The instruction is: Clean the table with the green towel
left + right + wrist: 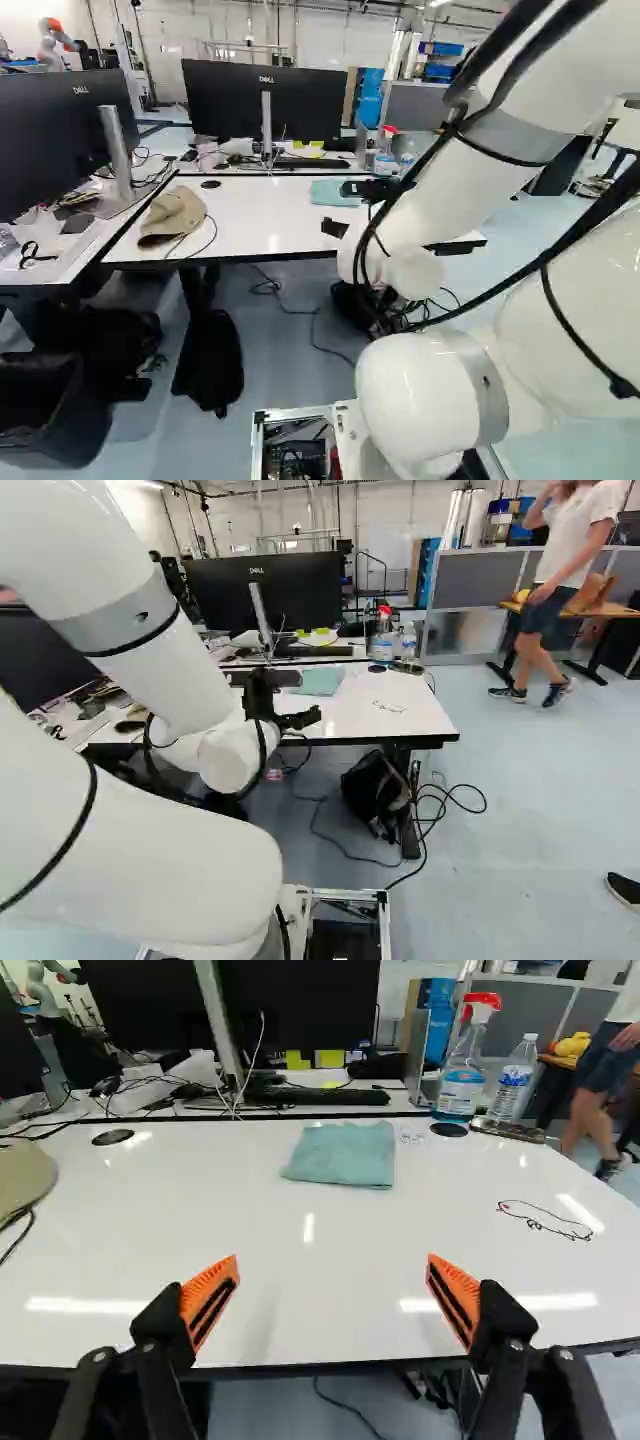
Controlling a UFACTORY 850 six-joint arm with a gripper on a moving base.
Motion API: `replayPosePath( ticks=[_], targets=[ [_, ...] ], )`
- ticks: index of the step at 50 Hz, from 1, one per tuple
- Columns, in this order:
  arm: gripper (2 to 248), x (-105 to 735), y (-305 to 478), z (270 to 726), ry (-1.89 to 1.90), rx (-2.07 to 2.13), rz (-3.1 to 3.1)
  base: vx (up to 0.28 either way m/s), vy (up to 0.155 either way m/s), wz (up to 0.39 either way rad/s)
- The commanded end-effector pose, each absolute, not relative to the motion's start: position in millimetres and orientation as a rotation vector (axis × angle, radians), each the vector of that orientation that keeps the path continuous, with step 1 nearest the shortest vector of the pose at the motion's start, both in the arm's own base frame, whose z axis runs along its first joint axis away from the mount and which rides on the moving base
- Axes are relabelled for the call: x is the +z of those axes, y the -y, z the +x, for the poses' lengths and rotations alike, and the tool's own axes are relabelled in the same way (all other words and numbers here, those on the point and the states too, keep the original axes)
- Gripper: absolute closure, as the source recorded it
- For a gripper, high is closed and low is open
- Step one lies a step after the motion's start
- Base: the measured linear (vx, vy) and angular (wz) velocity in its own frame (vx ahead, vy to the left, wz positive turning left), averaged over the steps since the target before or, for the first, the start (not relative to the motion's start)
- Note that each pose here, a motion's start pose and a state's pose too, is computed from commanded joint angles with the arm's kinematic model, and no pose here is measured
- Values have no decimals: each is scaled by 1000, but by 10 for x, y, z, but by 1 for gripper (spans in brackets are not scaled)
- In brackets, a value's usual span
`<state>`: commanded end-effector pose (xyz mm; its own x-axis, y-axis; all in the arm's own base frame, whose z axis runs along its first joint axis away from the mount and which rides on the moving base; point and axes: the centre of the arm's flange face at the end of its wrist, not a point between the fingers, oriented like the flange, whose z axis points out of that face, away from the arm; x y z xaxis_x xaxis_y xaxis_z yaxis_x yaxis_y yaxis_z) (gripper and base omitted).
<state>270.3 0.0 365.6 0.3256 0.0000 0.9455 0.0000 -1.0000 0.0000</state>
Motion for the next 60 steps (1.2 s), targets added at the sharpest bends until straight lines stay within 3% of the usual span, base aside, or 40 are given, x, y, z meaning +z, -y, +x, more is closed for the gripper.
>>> replayPosePath(
  ticks=[60],
  targets=[
    [3, 3985, 482, 3933, 150, 1837, 2454, 0, 0, 0]
  ],
)
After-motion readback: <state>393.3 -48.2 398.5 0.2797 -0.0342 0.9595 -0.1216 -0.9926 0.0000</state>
